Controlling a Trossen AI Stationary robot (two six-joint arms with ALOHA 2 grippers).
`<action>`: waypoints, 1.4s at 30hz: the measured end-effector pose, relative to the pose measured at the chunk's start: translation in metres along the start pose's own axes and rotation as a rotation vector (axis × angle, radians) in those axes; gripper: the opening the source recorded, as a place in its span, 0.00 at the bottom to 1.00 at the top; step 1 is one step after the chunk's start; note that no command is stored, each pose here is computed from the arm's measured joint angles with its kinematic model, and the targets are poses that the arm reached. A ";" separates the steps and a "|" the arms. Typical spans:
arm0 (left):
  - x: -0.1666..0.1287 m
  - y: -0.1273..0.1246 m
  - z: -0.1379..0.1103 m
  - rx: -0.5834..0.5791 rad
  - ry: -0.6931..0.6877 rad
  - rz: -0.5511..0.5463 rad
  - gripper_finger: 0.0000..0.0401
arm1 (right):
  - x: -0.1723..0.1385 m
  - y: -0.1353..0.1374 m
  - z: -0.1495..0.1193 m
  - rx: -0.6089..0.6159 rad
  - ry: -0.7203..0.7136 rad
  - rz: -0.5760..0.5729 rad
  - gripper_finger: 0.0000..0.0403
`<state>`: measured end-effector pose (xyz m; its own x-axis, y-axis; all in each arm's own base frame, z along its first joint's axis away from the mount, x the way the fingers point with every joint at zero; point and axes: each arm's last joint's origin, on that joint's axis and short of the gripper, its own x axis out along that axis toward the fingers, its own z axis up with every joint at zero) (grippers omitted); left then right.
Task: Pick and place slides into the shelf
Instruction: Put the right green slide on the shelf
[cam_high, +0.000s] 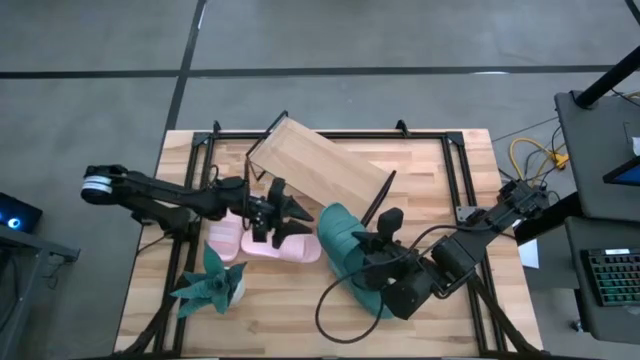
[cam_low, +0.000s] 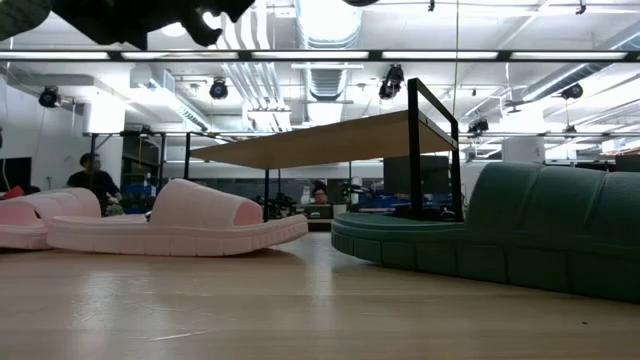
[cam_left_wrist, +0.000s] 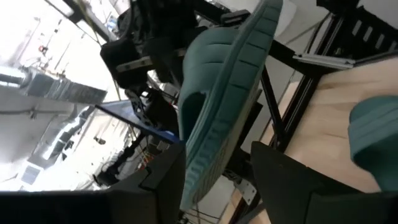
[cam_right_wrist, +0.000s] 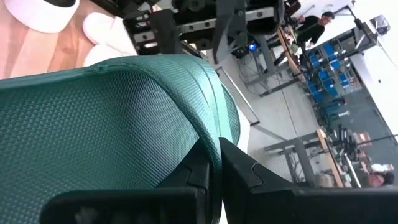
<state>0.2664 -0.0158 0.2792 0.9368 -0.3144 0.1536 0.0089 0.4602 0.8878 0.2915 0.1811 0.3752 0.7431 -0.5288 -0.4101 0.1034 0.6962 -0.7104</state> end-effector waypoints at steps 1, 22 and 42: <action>0.002 -0.001 0.000 0.013 -0.003 -0.004 0.42 | 0.000 0.000 0.000 0.001 0.000 0.000 0.03; 0.034 0.003 0.005 0.138 -0.010 0.003 0.41 | 0.010 -0.008 -0.003 0.008 0.036 -0.017 0.03; 0.032 0.012 0.010 0.075 -0.019 0.034 0.12 | 0.010 -0.012 -0.001 0.026 0.024 -0.029 0.04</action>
<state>0.2933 -0.0285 0.2995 0.9293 -0.3158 0.1917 -0.0495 0.4078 0.9117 0.2964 0.1668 0.3790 0.7236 -0.5599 -0.4037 0.1416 0.6928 -0.7071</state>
